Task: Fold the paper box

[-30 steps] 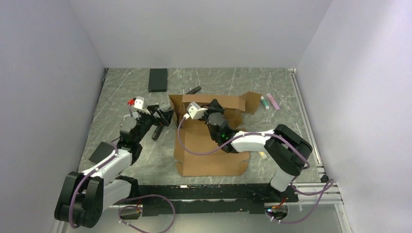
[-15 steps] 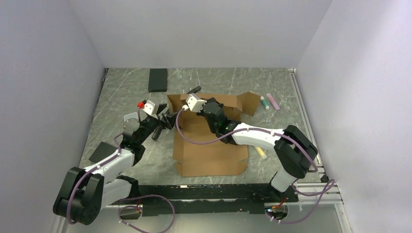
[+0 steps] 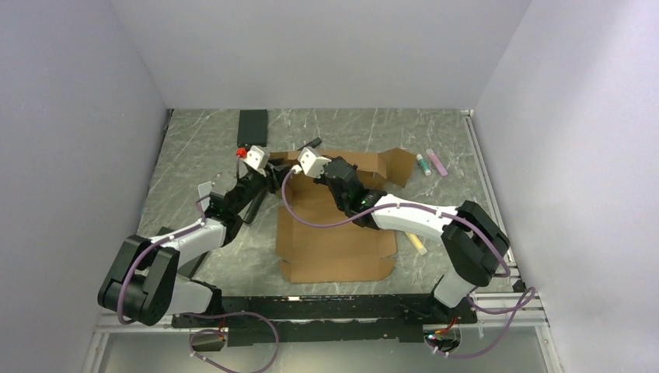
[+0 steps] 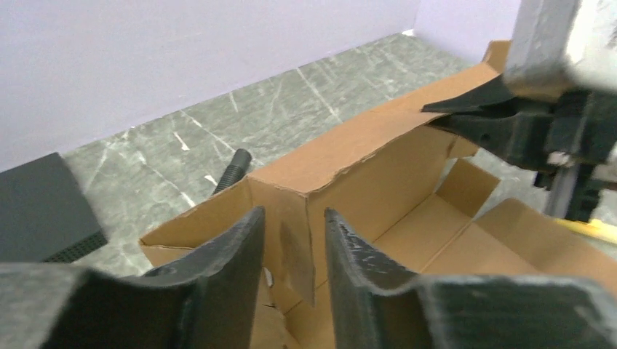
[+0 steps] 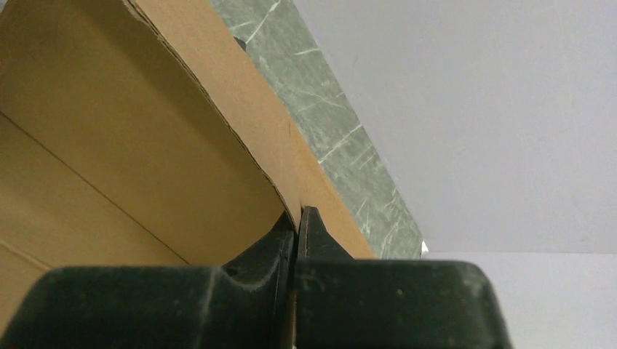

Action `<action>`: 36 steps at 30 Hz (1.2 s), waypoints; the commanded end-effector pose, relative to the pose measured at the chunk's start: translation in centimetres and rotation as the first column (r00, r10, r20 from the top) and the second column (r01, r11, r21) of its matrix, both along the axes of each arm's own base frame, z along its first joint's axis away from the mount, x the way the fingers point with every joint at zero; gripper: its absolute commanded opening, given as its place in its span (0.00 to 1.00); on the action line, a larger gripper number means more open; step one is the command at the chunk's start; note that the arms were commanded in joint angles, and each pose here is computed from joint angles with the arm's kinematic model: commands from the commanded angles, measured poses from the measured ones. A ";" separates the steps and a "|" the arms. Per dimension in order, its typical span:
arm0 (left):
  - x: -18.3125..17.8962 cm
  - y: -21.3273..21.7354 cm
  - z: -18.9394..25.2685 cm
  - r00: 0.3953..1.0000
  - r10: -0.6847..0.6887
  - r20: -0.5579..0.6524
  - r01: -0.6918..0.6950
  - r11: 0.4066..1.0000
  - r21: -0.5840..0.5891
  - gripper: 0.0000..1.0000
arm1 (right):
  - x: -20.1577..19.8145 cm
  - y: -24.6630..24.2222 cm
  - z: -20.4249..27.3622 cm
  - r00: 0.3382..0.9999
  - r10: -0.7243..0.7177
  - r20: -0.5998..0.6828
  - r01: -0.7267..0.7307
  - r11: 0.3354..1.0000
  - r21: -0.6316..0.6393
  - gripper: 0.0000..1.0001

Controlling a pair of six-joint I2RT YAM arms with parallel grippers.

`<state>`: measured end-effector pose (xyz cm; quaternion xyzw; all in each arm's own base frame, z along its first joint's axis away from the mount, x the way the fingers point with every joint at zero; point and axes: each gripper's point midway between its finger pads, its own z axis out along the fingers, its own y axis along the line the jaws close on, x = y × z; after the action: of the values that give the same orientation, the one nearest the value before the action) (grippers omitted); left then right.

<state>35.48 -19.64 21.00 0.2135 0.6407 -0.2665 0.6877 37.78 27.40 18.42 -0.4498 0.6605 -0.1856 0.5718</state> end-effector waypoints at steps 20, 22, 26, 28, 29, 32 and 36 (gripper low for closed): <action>1.8 0.8 0.1 0.996 0.074 0.043 -0.079 0.991 0.106 0.00 | -1.6 -4.7 -3.6 0.956 0.119 -0.268 -0.129 0.991 -0.021 0.56; 1.9 0.8 0.2 0.996 0.075 0.042 -0.079 0.992 0.101 0.00 | -1.0 -6.2 -3.1 0.965 0.098 -0.243 -0.107 0.994 -0.026 0.57; 2.0 0.6 0.4 0.997 0.065 0.043 -0.069 0.993 0.098 0.00 | 0.4 -8.6 -2.7 0.984 0.043 -0.171 -0.057 0.996 -0.075 0.58; 1.9 0.5 0.3 0.997 0.061 0.041 -0.065 0.993 0.102 0.00 | 1.0 -9.4 -2.5 0.989 0.016 -0.144 -0.029 0.996 -0.089 0.57; 1.9 0.5 0.3 0.997 0.061 0.039 -0.065 0.993 0.102 0.00 | 1.3 -9.6 -2.3 0.992 0.009 -0.129 -0.021 0.995 -0.096 0.56; 1.9 0.4 0.3 0.998 0.056 0.037 -0.059 0.993 0.099 0.00 | 1.7 -9.9 -1.9 0.996 0.011 -0.086 -0.021 0.993 -0.116 0.44; 1.9 0.3 0.6 0.998 0.055 0.039 -0.058 0.994 0.091 0.00 | 1.8 -9.9 -1.4 0.999 0.016 -0.045 -0.022 0.992 -0.123 0.10</action>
<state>36.86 -19.04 19.91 0.2243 0.6618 -0.2161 0.6819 39.72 18.38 17.71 -0.4916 0.6589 -0.1935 0.5355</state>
